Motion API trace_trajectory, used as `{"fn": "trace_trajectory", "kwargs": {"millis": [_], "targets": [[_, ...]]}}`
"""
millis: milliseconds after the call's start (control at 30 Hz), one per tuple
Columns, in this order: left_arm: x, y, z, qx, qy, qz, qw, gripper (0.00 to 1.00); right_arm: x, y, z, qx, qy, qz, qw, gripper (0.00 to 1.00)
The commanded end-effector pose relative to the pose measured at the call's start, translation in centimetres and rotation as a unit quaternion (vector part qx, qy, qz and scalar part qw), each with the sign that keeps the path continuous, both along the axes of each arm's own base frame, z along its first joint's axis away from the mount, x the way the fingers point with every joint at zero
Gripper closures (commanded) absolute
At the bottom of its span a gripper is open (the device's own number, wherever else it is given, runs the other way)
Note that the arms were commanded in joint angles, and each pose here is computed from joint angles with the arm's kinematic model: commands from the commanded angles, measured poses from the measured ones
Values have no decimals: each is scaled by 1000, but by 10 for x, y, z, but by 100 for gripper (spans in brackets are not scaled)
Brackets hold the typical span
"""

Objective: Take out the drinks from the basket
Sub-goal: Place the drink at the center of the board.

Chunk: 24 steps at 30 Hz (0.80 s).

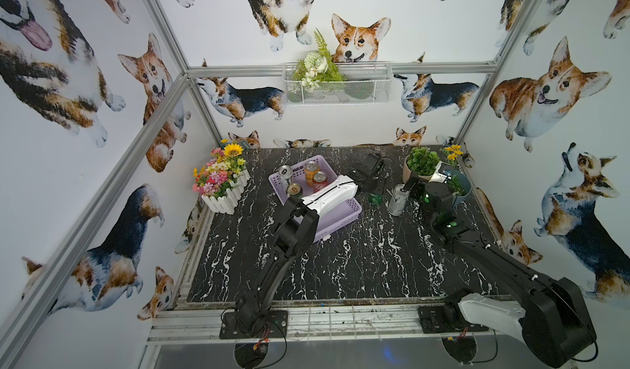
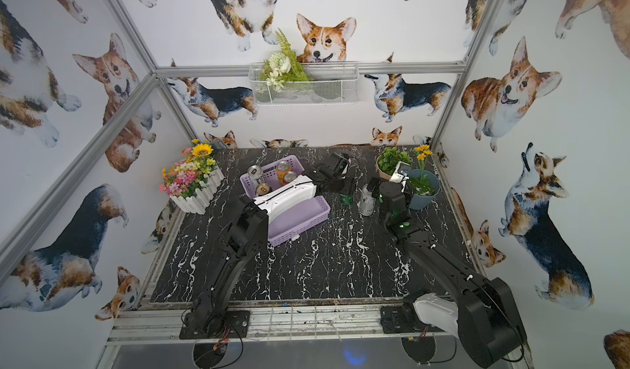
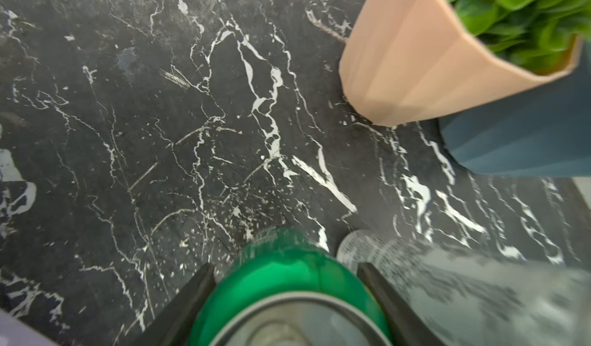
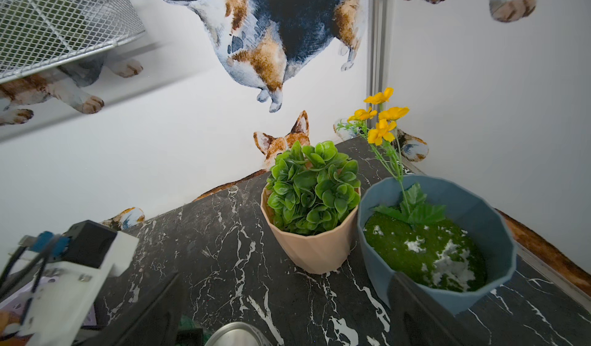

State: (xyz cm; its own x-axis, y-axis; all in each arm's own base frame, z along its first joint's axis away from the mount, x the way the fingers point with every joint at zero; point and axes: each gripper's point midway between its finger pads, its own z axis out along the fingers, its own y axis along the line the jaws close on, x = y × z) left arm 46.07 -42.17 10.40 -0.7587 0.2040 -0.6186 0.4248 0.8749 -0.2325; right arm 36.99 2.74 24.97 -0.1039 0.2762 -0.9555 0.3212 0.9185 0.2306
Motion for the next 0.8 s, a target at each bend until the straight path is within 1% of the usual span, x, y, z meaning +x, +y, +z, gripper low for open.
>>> {"fn": "trace_trajectory", "kwargs": {"millis": [0, 100, 133, 200, 267, 300, 333, 367, 433, 500, 533, 667, 767], "targets": [[2, -4, 7, 23, -33, 0, 999, 100, -5, -8, 15, -1, -30, -14, 999, 0], [0, -1, -3, 45, -33, 6, 998, 100, -6, -9, 15, -1, -31, -15, 999, 0], [0, 2, -8, 56, -32, 10, 998, 96, -6, -9, 15, -2, -30, -15, 999, 0], [0, 5, -15, 74, -33, 16, 997, 96, -6, -9, 14, 0, -30, -14, 999, 0], [-1, 7, -20, 89, -37, 17, 995, 89, -5, -8, 13, 1, -29, -12, 1000, 0], [-2, 8, -20, 94, -40, 19, 995, 78, -5, -8, 12, 1, -29, -11, 1000, 0], [-2, 8, -18, 95, -42, 20, 994, 57, -5, -7, 12, 2, -29, -9, 1000, 0], [-2, 8, -15, 95, -45, 20, 994, 42, -5, -7, 10, 2, -28, -9, 1000, 0], [-2, 7, -8, 93, -53, 23, 994, 17, -5, -7, 10, 3, -28, -8, 1000, 0], [1, 8, 1, 89, -63, 28, 994, 2, -5, -7, 10, 4, -28, -6, 1000, 0], [2, 8, 4, 87, -66, 30, 994, 0, -4, -7, 11, 4, -28, -6, 1000, 0], [4, 6, 28, 68, -82, 36, 994, 0, -5, -7, 12, 3, -30, -6, 1000, 0], [6, 10, 54, 53, -98, 51, 992, 0, -5, -7, 13, 4, -31, -7, 999, 0]]}}
